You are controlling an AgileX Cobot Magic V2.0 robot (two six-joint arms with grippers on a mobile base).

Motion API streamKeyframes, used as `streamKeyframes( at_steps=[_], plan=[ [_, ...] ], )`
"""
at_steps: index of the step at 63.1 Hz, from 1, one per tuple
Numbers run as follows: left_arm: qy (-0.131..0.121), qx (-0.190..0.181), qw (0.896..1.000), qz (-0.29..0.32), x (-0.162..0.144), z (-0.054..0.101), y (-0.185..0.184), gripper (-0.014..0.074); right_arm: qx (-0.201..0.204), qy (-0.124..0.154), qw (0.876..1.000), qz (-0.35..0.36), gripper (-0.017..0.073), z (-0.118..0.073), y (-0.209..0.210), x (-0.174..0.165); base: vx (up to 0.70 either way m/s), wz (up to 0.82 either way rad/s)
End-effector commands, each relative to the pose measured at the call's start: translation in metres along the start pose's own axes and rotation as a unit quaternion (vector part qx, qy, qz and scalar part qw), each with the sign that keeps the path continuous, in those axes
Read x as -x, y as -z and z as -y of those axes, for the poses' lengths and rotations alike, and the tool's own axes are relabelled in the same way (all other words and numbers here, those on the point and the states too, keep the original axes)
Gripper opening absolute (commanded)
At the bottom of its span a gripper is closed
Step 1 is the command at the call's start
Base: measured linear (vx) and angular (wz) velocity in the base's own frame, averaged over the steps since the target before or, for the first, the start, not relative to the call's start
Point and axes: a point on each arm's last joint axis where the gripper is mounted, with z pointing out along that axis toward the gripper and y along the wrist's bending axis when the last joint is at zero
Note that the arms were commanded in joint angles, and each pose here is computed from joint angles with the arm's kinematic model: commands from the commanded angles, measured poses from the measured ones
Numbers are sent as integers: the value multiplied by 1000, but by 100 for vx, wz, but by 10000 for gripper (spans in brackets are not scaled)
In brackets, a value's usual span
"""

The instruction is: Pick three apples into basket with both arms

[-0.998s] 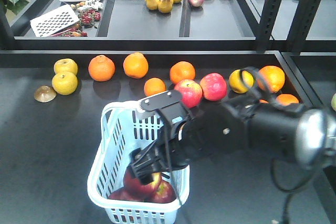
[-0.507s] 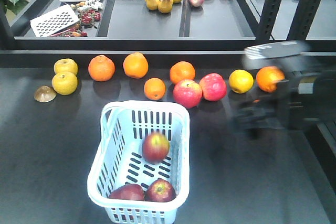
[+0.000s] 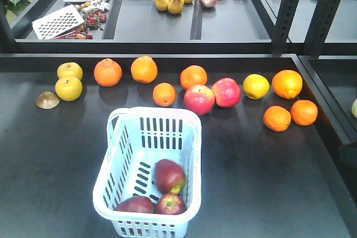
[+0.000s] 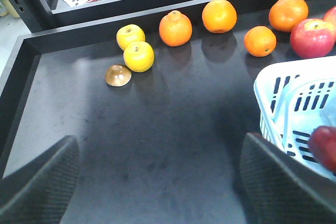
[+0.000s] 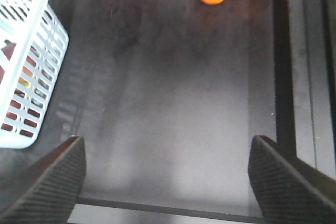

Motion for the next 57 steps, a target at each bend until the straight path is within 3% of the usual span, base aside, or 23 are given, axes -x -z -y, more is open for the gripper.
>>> streamKeyframes(
  at_steps=[1, 31, 49, 57],
  plan=[
    [4, -3, 999, 42, 11, -1, 5, 585, -7, 4, 999, 46, 594, 1, 12, 6, 0, 0],
    [4, -3, 999, 42, 11, -1, 5, 585, -8, 2, 998, 58, 567, 1, 12, 8, 0, 0],
    [4, -3, 999, 42, 11, -1, 5, 585, -9, 2, 998, 61, 419, 1, 13, 9, 0, 0],
    [6, -3, 999, 42, 11, -1, 5, 516, -9, 2, 998, 65, 288, 1, 13, 10, 0, 0]
  ],
)
